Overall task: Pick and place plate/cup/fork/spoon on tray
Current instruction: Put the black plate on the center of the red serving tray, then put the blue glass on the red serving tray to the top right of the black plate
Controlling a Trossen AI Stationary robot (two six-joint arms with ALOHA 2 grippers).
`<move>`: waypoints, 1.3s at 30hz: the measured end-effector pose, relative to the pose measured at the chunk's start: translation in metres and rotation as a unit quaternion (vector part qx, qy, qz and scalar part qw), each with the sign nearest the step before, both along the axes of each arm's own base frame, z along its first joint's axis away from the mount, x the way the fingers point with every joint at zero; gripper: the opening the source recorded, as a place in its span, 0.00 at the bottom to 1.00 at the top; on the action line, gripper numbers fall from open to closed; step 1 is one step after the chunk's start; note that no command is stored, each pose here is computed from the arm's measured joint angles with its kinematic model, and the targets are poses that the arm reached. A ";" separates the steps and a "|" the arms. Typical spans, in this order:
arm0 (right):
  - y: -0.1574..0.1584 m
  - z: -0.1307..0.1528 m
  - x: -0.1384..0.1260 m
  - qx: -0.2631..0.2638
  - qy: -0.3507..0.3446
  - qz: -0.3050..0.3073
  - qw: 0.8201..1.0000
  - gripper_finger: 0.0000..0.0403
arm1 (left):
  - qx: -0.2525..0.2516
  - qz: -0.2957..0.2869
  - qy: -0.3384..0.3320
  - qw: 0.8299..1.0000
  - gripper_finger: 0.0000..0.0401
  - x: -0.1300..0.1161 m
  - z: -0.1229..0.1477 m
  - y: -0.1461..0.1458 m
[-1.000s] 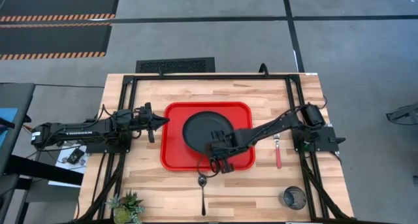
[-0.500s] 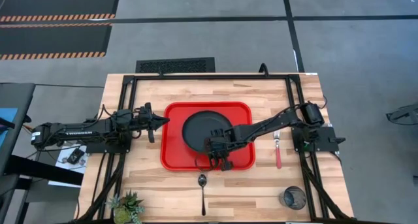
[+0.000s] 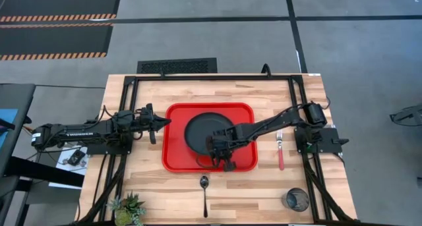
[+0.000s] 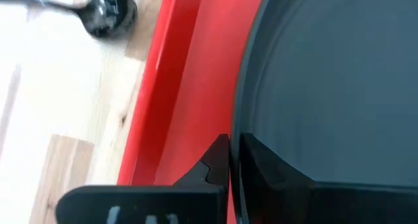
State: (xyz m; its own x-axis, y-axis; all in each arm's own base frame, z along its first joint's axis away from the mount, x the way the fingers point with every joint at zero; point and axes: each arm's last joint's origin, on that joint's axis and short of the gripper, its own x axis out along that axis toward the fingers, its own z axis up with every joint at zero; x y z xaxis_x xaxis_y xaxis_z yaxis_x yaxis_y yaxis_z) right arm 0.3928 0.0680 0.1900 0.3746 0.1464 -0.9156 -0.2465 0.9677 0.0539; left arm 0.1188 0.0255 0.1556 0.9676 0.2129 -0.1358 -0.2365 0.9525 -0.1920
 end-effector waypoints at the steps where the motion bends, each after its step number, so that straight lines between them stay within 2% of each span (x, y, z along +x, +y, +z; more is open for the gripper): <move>1: 0.000 -0.001 -0.001 0.000 0.005 -0.001 1.000 0.09 | 0.000 0.000 0.000 1.000 0.00 0.000 0.000 0.000; 5: 0.000 -0.002 -0.001 0.003 0.003 -0.010 1.000 0.10 | 0.000 0.000 0.000 1.000 0.00 0.000 0.000 0.000; 15: -0.004 -0.003 -0.001 0.006 0.008 -0.017 1.000 0.23 | -0.001 0.000 0.000 1.000 0.00 0.000 0.000 0.000; 21: -0.004 -0.003 0.000 0.006 0.006 -0.016 1.000 0.25 | -0.002 0.000 0.000 1.000 0.00 0.000 0.000 0.000; 28: -0.009 -0.003 0.000 0.003 0.006 -0.023 1.000 0.18 | -0.002 0.000 0.000 1.000 0.00 0.000 0.000 0.000; 34: -0.012 -0.003 0.000 -0.001 0.011 -0.028 1.000 0.03 | -0.003 -0.008 -0.001 1.000 0.00 0.000 0.000 0.000; 39: -0.005 -0.010 -0.002 -0.021 -0.015 -0.028 0.999 0.02 | -0.004 -0.013 -0.001 1.000 0.00 0.000 0.000 -0.001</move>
State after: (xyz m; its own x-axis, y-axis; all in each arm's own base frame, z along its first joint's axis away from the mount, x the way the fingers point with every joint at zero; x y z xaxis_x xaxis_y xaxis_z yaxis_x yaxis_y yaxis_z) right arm 0.3912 0.0630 0.1799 0.4077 0.0868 -0.9090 -0.1931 0.9812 0.0071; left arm 0.1190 0.0247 0.1556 0.9731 0.1863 -0.1355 -0.2109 0.9570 -0.1993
